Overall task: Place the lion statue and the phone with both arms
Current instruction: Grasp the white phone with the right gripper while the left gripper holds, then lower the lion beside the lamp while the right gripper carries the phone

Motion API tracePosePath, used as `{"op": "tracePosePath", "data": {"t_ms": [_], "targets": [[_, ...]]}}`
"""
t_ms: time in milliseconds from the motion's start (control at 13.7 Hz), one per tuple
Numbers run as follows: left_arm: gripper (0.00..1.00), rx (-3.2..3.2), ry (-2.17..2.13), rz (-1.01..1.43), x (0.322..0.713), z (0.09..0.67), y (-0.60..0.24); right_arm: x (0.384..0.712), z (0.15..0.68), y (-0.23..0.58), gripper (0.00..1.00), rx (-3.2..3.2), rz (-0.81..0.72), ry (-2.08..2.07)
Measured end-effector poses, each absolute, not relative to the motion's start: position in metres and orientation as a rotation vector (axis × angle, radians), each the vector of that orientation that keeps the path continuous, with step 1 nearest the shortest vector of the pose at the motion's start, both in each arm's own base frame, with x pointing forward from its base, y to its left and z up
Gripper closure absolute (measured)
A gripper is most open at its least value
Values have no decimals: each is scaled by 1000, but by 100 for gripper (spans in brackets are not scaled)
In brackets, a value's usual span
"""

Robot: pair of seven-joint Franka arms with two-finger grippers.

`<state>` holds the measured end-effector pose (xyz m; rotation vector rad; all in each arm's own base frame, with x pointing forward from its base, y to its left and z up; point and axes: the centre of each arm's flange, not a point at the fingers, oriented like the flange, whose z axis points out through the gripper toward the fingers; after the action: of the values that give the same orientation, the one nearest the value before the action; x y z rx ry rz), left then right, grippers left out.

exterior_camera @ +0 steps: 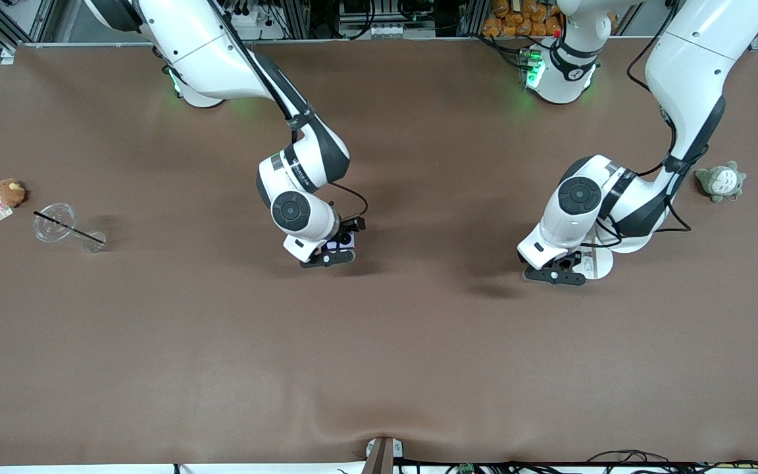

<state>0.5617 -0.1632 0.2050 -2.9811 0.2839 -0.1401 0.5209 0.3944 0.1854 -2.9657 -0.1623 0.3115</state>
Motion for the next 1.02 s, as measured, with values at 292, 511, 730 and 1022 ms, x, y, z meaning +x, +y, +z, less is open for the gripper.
{"op": "tracePosePath", "data": {"t_ms": [292, 511, 730, 1022], "targets": [[0, -2984, 273, -178, 569, 216, -164, 510, 174, 396, 0, -2974, 292, -164], [0, -2996, 261, -218, 572, 237, -175, 507, 172, 397, 0, -2982, 299, -122], [0, -2980, 234, -197, 578, 269, -194, 503, 171, 401, 0, -2997, 297, -112], [0, -2968, 134, -186, 596, 336, -209, 499, 171, 404, 16, -3064, 263, -130]]}}
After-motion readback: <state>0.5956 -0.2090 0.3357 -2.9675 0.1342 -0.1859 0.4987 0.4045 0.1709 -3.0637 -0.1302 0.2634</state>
